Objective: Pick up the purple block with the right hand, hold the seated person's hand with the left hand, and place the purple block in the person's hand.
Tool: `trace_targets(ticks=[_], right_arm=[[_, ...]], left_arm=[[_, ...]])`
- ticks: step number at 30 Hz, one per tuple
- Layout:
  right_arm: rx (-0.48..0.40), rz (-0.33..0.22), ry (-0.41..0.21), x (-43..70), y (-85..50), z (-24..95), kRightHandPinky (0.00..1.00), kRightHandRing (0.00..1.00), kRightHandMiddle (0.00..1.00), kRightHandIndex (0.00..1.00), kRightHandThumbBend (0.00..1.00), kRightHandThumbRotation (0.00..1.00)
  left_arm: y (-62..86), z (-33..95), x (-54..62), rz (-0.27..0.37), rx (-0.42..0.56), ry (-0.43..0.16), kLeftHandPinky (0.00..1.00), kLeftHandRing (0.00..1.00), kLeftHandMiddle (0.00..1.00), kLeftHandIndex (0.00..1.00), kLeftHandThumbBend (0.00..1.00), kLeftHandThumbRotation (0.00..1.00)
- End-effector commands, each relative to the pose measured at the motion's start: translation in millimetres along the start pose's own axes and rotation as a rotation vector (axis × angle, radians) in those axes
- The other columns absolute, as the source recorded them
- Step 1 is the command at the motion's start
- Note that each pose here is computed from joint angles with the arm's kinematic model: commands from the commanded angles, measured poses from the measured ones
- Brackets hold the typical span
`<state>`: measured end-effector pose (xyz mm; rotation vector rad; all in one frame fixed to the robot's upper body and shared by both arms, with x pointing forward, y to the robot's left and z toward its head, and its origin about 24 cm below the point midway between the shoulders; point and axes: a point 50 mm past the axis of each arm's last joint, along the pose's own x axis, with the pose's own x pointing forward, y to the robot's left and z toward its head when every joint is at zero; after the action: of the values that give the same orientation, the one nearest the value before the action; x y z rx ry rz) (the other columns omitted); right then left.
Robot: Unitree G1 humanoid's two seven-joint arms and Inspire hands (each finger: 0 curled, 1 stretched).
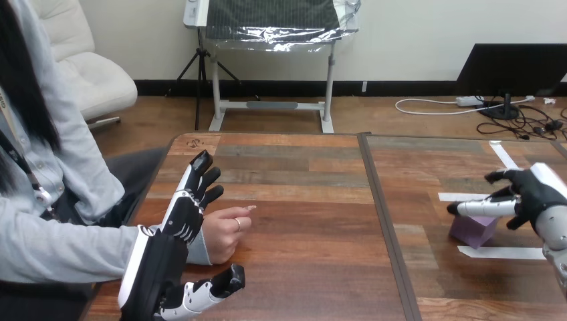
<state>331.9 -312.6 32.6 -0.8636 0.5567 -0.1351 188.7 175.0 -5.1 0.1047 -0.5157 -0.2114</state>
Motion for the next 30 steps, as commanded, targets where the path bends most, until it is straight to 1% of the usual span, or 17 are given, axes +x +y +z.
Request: trace_targets(ticks=[1,4,7,10,13,19,25,30], right_arm=[[-0.019,-0.005,-0.019,1.4,-11.6,9.1,0.54,0.7,0.74,0.86,0.88,0.34],[-0.026,0.011,-0.023,1.0,-10.2,7.5,0.52,0.67,0.71,0.87,0.87,0.36],[-0.042,0.02,-0.017,0.8,-8.9,6.0,0.48,0.61,0.67,0.86,0.88,0.37],[-0.059,0.028,-0.014,0.7,-7.3,5.0,0.47,0.61,0.66,0.86,0.88,0.4],[-0.057,0.034,-0.011,0.6,-5.5,4.2,0.47,0.62,0.67,0.86,0.88,0.4],[-0.055,0.051,-0.002,0.6,-2.5,3.6,0.42,0.58,0.64,0.86,0.86,0.38],[-0.073,0.072,0.007,0.6,0.0,3.3,0.42,0.59,0.64,0.86,0.85,0.39],[-0.088,0.095,0.012,0.6,1.7,3.6,0.45,0.64,0.69,0.87,0.84,0.41]], left_arm=[[2.4,8.8,13.1,0.001,0.016,-0.092,0.89,0.94,0.97,0.96,1.0,0.63],[2.6,8.8,12.4,0.003,0.015,-0.088,0.88,0.95,0.98,0.96,1.0,0.64],[2.6,8.9,12.0,0.005,0.013,-0.086,0.88,0.95,0.98,0.96,1.0,0.64],[2.5,9.3,11.9,0.009,0.011,-0.086,0.88,0.95,0.98,0.96,1.0,0.64],[2.4,9.5,11.8,0.017,0.007,-0.087,0.88,0.94,0.98,0.95,1.0,0.63],[2.1,10.0,10.8,0.023,0.001,-0.08,0.88,0.94,0.97,0.95,1.0,0.63],[2.2,11.0,11.5,0.016,0.003,-0.091,0.89,0.94,0.97,0.95,1.0,0.63],[2.5,11.7,12.5,0.017,0.012,-0.103,0.89,0.94,0.97,0.95,1.0,0.63]])
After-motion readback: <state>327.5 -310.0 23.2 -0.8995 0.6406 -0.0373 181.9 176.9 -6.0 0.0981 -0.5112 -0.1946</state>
